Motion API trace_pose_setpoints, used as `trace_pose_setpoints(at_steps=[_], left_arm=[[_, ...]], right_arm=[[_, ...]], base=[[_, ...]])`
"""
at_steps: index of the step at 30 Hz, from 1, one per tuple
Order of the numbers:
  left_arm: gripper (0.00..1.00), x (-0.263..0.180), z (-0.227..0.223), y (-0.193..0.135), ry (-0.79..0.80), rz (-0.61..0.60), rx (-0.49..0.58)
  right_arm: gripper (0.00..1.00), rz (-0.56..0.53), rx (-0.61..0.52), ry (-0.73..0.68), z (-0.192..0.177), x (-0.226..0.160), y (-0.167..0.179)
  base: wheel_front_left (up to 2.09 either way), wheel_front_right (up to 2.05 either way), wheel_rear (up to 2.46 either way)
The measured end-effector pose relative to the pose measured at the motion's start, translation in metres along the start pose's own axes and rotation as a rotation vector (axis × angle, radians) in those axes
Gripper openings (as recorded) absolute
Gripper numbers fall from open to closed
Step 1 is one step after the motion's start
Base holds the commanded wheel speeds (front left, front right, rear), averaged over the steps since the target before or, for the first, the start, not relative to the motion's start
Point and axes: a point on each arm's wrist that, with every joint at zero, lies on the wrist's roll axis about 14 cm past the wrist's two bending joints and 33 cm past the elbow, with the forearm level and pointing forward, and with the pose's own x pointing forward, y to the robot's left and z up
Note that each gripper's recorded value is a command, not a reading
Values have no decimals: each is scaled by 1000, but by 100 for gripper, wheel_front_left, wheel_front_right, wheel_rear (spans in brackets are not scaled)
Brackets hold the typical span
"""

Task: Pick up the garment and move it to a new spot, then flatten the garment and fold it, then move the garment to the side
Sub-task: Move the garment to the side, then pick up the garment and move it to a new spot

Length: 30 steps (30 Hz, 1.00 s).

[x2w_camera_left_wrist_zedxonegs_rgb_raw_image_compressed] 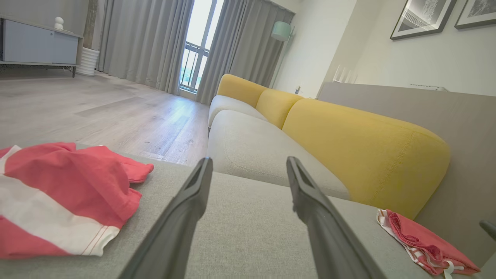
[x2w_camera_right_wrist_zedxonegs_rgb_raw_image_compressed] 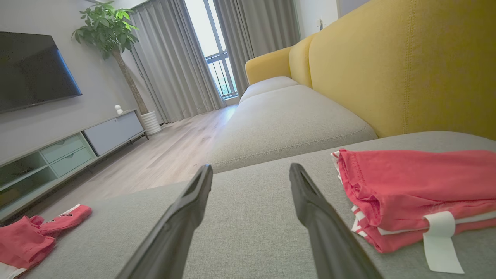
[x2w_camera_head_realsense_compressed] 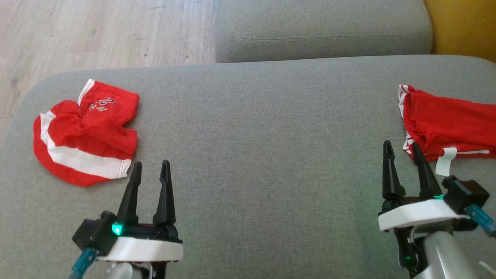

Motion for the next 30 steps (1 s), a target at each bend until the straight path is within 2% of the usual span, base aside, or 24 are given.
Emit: trace_pose_setpoints(at_steps=[22, 30], left_arm=[[100, -3, 0, 2, 1, 9, -1], [100, -13, 7, 16, -20, 58, 15]], right_arm=[[100, 11, 1, 2, -3, 0, 4], [100, 112, 11, 27, -12, 7, 38]], base=[[0, 0, 0], [0, 0, 0]])
